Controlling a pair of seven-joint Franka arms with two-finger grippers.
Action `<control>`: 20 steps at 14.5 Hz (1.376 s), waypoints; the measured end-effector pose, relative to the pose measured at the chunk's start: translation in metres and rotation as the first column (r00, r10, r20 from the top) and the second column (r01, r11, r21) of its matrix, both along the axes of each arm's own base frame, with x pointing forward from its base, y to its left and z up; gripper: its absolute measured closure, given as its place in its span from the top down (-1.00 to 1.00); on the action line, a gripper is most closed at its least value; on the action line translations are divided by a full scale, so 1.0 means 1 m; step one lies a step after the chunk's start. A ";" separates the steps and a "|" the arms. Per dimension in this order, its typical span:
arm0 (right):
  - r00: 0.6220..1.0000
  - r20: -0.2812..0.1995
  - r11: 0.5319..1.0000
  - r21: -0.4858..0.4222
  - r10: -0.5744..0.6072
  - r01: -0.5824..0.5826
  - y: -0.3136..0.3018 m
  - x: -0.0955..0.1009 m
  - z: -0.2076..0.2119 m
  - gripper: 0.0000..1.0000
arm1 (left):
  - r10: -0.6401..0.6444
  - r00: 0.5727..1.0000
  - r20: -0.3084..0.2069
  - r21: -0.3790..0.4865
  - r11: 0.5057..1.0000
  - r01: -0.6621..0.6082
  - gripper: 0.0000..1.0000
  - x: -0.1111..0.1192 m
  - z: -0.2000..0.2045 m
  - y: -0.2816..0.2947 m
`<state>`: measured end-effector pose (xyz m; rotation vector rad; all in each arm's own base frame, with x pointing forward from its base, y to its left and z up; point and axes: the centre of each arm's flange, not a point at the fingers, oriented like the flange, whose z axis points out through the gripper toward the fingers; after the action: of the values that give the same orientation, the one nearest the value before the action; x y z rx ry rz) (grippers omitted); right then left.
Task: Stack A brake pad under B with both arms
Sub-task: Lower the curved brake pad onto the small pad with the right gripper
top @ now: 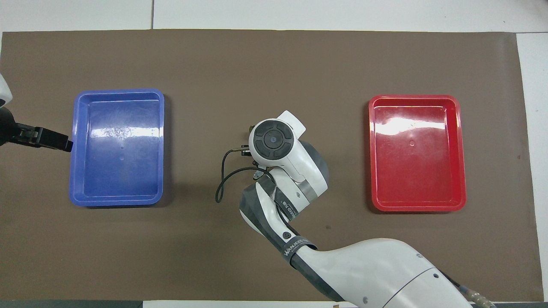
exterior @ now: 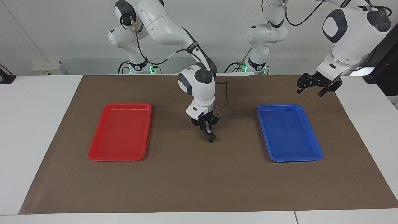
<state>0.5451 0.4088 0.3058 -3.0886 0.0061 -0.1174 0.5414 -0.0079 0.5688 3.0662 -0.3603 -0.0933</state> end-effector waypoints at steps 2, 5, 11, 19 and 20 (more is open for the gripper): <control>1.000 0.006 1.000 0.005 -0.003 0.003 0.002 0.001 -0.004 -0.13 | -0.002 1.000 0.000 0.000 1.000 0.002 0.99 -0.002 0.002 -0.001; 1.000 0.004 1.000 0.004 0.001 -0.001 0.009 -0.004 -0.007 -0.13 | 0.029 1.000 -0.002 0.003 1.000 -0.029 0.99 -0.002 0.003 -0.004; 1.000 0.014 1.000 0.012 0.003 -0.004 0.012 -0.004 -0.007 -0.13 | 0.070 0.998 -0.003 0.011 0.997 -0.070 0.99 -0.002 0.003 -0.010; 1.000 0.017 1.000 0.014 0.003 -0.003 0.013 -0.004 -0.008 -0.13 | 0.044 0.999 0.011 0.031 0.999 -0.045 0.98 -0.005 0.011 -0.025; 1.000 0.017 1.000 0.014 0.003 -0.003 0.013 -0.004 -0.008 -0.13 | 0.047 0.999 0.014 0.030 0.998 -0.047 0.98 -0.004 0.013 -0.025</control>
<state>0.5414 0.4213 0.2981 -3.0732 0.0014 -0.1431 0.5369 -0.0328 0.5818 3.1048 -0.2899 -0.0766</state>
